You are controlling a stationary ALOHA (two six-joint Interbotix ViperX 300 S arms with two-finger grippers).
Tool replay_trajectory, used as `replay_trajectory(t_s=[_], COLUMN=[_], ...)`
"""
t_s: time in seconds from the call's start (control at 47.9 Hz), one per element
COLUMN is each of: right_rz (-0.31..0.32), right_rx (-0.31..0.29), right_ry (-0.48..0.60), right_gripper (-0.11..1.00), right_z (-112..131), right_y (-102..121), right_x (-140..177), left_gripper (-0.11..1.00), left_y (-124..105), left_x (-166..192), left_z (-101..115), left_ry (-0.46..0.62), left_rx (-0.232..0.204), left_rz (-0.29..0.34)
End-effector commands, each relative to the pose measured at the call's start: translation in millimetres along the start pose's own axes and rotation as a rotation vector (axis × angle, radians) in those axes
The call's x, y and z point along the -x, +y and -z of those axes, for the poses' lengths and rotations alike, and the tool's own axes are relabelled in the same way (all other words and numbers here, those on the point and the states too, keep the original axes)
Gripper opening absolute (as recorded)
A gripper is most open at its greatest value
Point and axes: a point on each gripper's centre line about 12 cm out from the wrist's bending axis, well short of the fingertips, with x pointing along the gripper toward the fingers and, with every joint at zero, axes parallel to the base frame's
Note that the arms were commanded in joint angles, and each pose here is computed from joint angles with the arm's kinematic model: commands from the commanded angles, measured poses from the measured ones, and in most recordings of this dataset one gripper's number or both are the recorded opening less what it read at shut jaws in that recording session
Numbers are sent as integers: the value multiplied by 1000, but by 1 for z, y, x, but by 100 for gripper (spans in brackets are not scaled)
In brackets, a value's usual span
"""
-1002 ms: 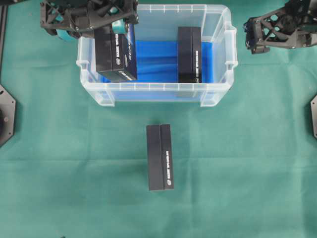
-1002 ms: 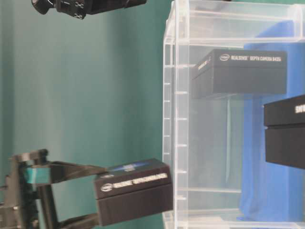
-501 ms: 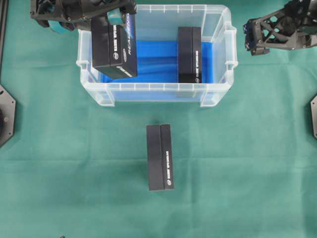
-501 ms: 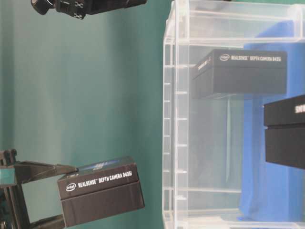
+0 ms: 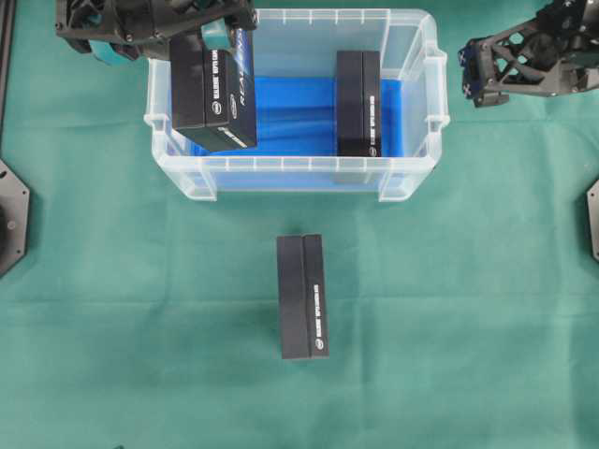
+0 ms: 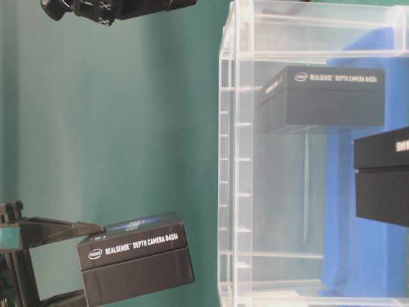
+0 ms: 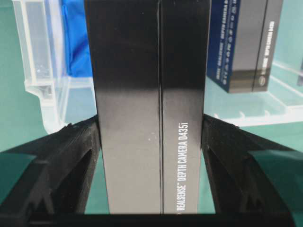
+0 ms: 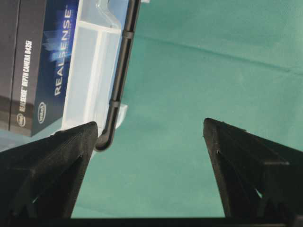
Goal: Take out the box from the case.
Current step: 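Lift the gripped boxes up out of the case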
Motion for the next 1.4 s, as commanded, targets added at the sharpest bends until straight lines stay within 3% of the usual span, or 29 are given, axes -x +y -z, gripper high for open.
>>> replay_trajectory(t_s=[0.0, 1.378], right_rz=[-23, -31], right_rx=[0, -1], right_ry=[-9, -11], right_gripper=[91, 91], right_z=[-1, -1], right_y=[1, 1], right_x=[7, 10], left_gripper=[62, 62], left_y=[-3, -2], left_x=[17, 18], left_z=[-1, 1], left_ry=[-12, -9], left_rx=[0, -5], left_rz=[51, 43])
